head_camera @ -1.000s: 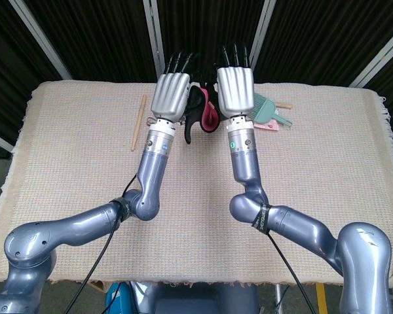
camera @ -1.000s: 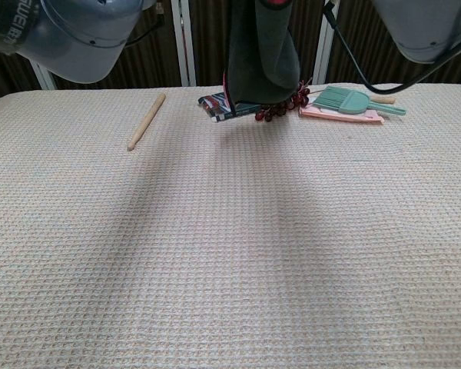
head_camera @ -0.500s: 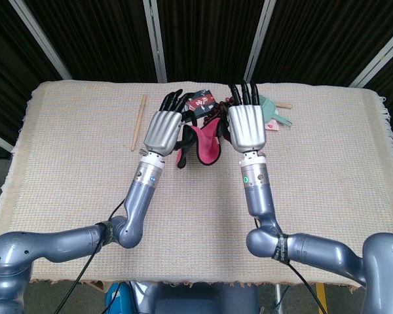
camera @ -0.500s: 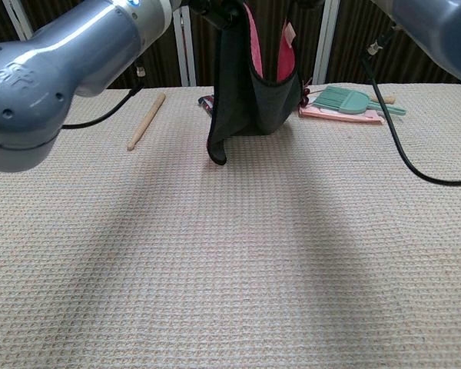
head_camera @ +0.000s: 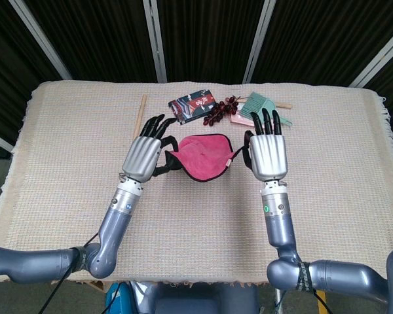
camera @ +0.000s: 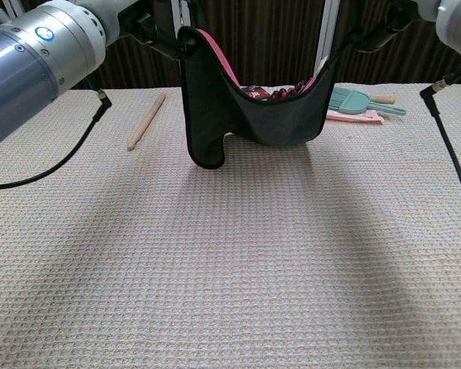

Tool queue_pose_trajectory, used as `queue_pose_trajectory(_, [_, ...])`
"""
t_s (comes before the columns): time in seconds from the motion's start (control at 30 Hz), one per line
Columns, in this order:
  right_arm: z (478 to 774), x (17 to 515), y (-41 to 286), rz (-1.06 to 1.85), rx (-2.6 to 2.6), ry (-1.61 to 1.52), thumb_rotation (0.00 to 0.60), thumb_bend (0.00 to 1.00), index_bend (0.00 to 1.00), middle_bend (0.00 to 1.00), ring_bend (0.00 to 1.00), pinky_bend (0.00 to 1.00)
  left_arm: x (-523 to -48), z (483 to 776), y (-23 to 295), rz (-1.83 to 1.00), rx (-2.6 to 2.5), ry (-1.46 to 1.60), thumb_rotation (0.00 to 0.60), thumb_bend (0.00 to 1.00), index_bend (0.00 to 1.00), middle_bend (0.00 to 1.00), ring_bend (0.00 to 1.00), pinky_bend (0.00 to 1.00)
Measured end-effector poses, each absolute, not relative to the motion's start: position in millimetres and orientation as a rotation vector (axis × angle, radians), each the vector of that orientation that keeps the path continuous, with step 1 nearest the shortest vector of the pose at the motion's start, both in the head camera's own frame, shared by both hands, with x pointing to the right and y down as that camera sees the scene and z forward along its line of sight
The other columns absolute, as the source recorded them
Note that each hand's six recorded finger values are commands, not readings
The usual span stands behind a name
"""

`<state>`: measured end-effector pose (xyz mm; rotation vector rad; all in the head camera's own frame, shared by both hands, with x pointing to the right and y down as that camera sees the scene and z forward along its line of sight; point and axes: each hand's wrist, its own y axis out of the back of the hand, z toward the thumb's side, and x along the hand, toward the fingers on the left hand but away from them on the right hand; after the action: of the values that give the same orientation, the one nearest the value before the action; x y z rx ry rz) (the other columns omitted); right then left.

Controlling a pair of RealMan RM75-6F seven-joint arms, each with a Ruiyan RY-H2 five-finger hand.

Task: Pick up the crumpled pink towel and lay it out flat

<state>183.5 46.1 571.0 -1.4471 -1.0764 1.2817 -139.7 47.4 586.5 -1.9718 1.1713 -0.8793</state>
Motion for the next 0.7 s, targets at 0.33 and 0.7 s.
queue_pose_trajectory(0.33, [556.1, 204.5, 44.7, 1.293, -1.403, -1.109, 0.6, 0.56, 0.63, 0.18, 0.02, 0.0, -143.3, 569.6, 49.5, -0.845, -1.967, 1.175, 0.6, 0.53, 0.62, 0.11, 0.0, 0.0])
queue_pose_trajectory(0.7, [551.5, 216.5, 50.7, 1.318, -1.406, -1.111, 0.6, 0.56, 0.63, 0.18, 0.02, 0.0, -130.4, 573.1, 59.9, -0.853, -1.993, 1.142, 0.6, 0.53, 0.62, 0.11, 0.0, 0.0])
